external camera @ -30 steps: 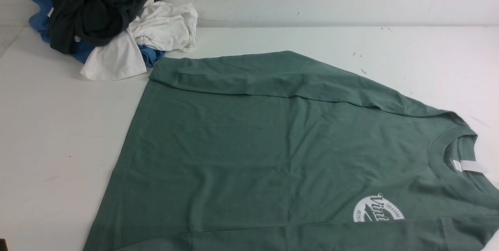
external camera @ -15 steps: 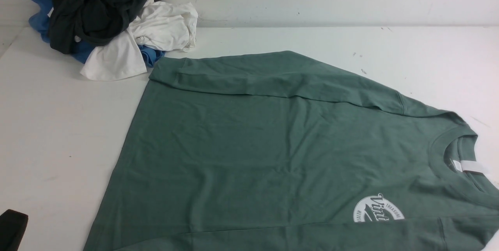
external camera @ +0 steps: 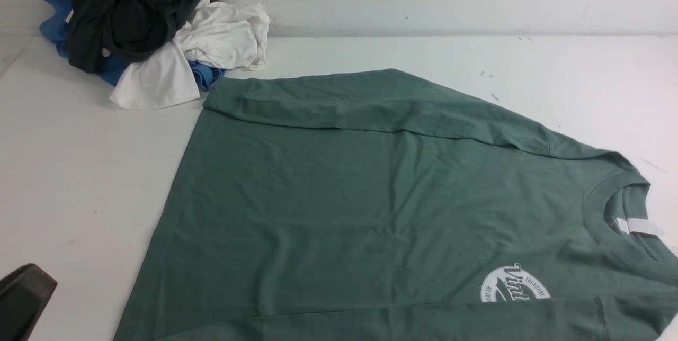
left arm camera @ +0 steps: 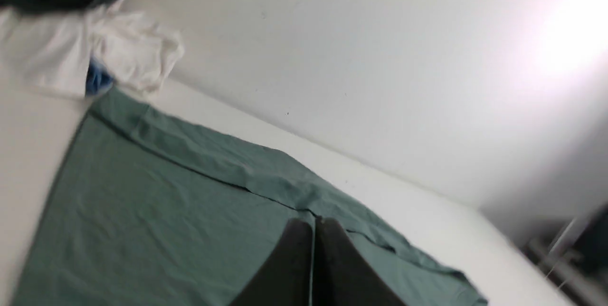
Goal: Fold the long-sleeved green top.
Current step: Use the left arm to clamp the cuff closest to it
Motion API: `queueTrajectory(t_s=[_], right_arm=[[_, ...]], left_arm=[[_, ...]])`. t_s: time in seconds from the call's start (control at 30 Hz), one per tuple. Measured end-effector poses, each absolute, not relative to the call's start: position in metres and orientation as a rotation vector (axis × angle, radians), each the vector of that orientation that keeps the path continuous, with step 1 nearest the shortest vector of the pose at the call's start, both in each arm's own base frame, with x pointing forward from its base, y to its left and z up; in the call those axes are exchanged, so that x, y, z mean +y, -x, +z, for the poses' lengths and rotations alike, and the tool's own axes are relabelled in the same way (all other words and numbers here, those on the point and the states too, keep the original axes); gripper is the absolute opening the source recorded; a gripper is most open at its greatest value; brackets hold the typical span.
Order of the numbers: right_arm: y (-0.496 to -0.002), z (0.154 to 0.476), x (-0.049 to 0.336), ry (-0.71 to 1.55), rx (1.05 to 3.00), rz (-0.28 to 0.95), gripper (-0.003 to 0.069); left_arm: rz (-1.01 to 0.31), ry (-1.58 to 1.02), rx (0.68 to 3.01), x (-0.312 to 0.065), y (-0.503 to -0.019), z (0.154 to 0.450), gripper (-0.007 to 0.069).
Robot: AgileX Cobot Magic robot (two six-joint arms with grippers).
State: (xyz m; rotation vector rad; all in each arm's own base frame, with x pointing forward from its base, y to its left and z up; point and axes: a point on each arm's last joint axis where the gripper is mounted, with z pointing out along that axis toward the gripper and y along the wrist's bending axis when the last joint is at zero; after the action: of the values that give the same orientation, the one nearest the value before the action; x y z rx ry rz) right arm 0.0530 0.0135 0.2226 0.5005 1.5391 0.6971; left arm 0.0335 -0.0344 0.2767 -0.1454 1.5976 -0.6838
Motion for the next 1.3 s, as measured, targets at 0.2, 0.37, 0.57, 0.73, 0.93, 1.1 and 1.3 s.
queueTrajectory(t_s=[0.2, 0.37, 0.57, 0.73, 0.93, 1.1, 1.3], right_arm=[[-0.072, 0.290, 0.011, -0.170, 1.598, 0.334, -0.0015], [-0.117, 0.350, 0.018, 0.113, 1.805, 0.216, -0.0015], [-0.153, 0.365, 0.052, 0.443, 2.106, 0.422, -0.0015], [-0.146, 0.350, 0.078, 0.730, 2.315, 0.579, -0.0015], [-0.132, 0.345, 0.091, 0.913, 2.376, 0.647, -0.0015], [-0.126, 0.346, 0.095, 0.964, 2.354, 0.656, -0.0015], [-0.121, 0.349, 0.093, 0.974, 2.329, 0.646, -0.0015]], left_arm=[[-0.351, -0.128, 1.975, -0.029, -0.058, 0.322, -0.0007], [-0.076, -0.206, 2.416, -0.008, -0.095, 0.337, -0.0007], [-0.078, -0.415, 2.707, -0.022, -0.129, 0.315, 0.0020], [-0.101, -0.593, 2.850, -0.041, -0.155, 0.291, 0.0111], [-0.096, -0.787, 2.982, -0.053, -0.188, 0.254, 0.0277], [-0.104, -1.226, 2.921, -0.059, -0.214, 0.220, 0.0344], [-0.146, -1.483, 2.907, -0.062, -0.229, 0.186, 0.0351]])
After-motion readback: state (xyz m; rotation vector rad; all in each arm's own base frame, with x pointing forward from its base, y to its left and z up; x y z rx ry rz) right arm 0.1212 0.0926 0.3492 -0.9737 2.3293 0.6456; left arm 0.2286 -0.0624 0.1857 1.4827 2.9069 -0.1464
